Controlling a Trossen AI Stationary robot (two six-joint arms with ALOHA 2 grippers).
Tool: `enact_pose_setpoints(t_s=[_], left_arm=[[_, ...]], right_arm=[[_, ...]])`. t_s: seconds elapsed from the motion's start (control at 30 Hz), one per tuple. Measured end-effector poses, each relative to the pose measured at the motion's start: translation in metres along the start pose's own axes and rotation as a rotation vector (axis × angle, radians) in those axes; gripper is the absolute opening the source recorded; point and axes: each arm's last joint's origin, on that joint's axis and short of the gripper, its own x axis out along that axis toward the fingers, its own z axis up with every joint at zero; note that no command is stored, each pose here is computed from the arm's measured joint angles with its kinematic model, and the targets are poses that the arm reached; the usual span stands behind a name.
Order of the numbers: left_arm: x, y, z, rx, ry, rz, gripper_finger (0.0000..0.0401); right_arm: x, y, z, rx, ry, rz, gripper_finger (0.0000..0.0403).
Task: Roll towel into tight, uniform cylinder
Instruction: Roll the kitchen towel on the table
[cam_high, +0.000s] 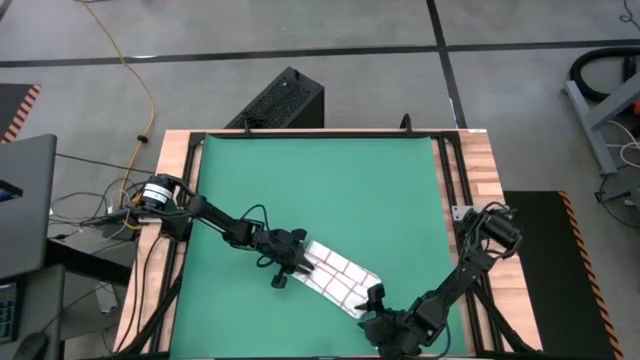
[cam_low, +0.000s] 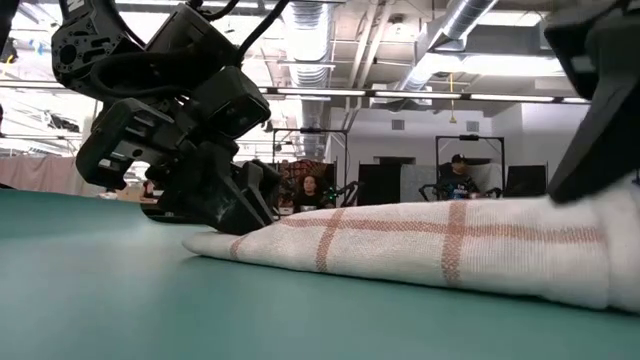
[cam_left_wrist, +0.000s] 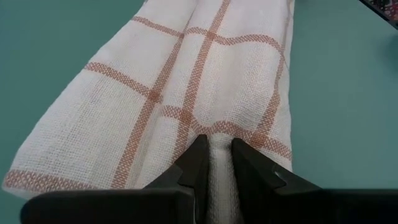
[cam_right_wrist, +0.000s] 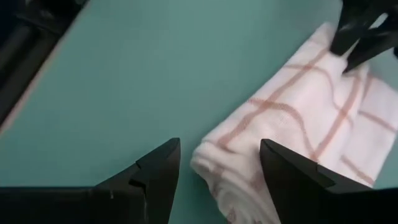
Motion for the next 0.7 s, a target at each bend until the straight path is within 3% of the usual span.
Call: enact_pose_setpoints(t_s=[0.2,0.43,0.7], left_arm=[[0.000,0.000,0.000,-0.017,0.000,-0.003,0.0056],[0.000,0.000,0.000,-0.036,0.001,-0.008,0.0056],[0.000,-0.001,0.000,-0.036,0.001,-0.025,0.0056]], right_arm=[[0.012,0.006,-0.010,-0.018,0.024,-0.037,0.0245],[0.006,0.006,-0.012,-0.071,0.024,-0.103,0.0245],[0.007,0.000,-0.022,-0.099,0.128,-0.140,0.0245]])
